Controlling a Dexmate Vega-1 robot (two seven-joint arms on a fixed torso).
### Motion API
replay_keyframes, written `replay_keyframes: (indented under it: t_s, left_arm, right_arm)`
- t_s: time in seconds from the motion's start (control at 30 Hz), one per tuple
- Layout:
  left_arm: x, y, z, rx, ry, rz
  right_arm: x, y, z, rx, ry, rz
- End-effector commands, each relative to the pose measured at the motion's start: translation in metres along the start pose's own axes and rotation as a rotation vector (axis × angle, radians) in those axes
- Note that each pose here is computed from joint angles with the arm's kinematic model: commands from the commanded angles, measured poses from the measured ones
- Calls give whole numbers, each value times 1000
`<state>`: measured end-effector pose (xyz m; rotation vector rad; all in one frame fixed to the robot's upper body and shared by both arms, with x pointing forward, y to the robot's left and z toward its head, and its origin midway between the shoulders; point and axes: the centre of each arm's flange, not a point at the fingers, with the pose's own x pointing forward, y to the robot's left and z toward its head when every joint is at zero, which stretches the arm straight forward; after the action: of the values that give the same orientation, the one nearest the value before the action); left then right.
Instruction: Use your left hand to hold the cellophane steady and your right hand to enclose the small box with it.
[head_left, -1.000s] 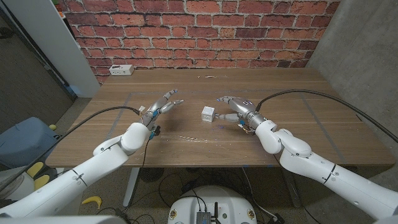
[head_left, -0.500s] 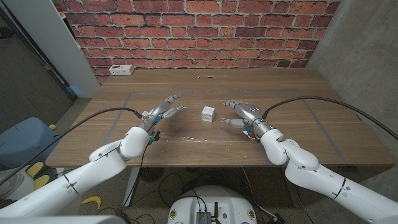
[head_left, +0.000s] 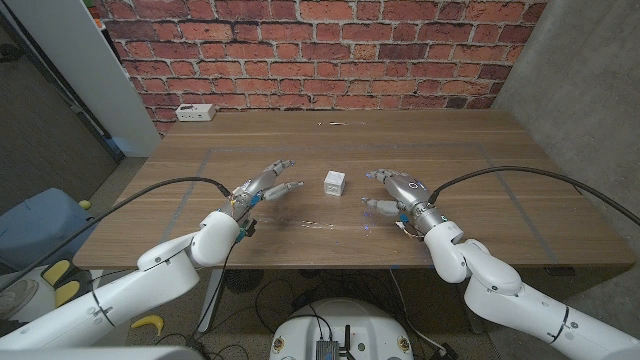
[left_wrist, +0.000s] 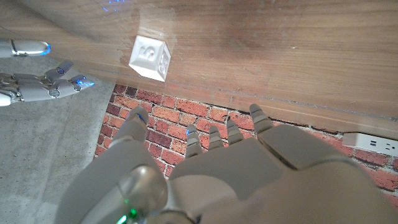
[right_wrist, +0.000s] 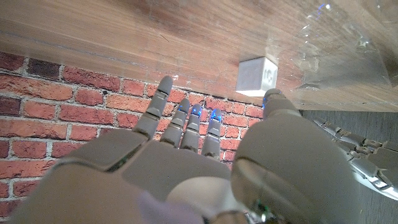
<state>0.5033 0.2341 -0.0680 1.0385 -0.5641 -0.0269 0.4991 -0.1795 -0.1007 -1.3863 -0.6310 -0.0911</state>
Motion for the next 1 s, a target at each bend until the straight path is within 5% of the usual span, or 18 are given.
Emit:
replay_keyframes:
  t_s: [0.03,1.0]
  left_arm:
    - [-15,-5,9,67,-10,-43]
    - [-45,-12,31,274,49,-186]
  right_arm:
    - [-23,10,-1,4,40,-5]
    - [-65,22,-11,6,140,22]
